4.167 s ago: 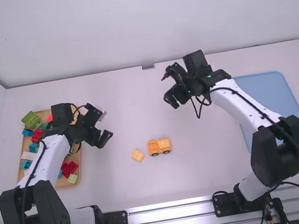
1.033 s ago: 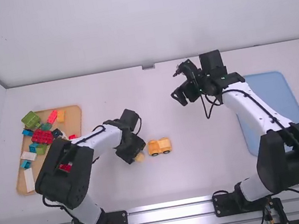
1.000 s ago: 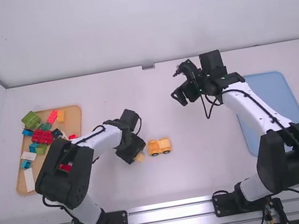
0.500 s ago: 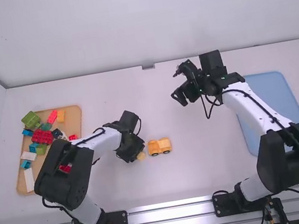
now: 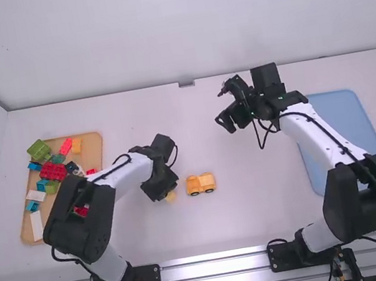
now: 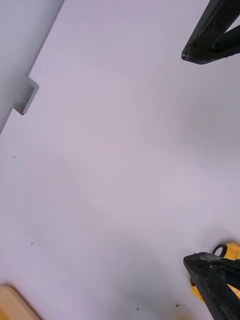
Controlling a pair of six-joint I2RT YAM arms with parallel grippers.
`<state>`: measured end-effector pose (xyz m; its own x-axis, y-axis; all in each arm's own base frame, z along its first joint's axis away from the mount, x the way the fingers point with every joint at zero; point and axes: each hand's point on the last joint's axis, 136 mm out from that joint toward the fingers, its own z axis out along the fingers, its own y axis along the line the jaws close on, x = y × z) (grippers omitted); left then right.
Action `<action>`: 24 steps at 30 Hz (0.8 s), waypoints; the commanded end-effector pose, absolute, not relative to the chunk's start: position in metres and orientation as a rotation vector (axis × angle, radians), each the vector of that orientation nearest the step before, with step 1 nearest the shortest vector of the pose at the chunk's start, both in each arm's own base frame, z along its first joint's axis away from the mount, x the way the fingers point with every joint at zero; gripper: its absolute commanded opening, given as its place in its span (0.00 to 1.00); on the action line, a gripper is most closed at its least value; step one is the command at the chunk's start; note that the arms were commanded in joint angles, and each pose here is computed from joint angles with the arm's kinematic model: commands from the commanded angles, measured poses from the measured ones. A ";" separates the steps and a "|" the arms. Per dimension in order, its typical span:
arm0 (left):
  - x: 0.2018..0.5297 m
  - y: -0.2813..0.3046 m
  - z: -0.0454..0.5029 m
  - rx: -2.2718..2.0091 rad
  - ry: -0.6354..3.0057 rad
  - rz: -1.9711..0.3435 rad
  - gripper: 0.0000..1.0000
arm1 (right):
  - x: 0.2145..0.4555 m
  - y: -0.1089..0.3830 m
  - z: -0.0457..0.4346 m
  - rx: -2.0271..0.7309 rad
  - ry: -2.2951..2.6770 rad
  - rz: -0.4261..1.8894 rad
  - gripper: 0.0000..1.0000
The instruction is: Assemble lego blocks to make yellow taxi
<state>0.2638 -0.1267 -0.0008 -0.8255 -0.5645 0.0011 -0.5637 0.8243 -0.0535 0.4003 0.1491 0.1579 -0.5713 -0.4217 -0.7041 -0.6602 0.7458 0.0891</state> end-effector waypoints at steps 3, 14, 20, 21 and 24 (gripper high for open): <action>0.284 -0.133 0.012 -0.359 3.043 -0.089 0.12 | 0.398 0.146 0.160 -0.807 2.259 0.428 0.99; 0.290 -0.129 0.030 1.116 2.854 0.034 0.02 | 0.399 0.144 0.160 -0.802 2.261 0.411 0.99; 0.286 -0.121 0.029 1.742 2.566 0.100 0.02 | 0.403 0.137 0.160 -0.780 2.262 0.400 0.99; 0.286 -0.122 0.028 1.799 2.526 0.087 0.02 | 0.403 0.135 0.161 -0.775 2.263 0.399 0.99; 0.278 -0.124 0.027 2.026 2.374 0.050 0.02 | 0.405 0.128 0.161 -0.754 2.269 0.396 0.99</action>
<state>0.2810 -0.1221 0.0284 -0.4026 0.9153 -0.0048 0.9139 0.4023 0.0549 0.4064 0.1334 0.1564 -0.5854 -0.4131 -0.6976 -0.6271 0.7760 0.0666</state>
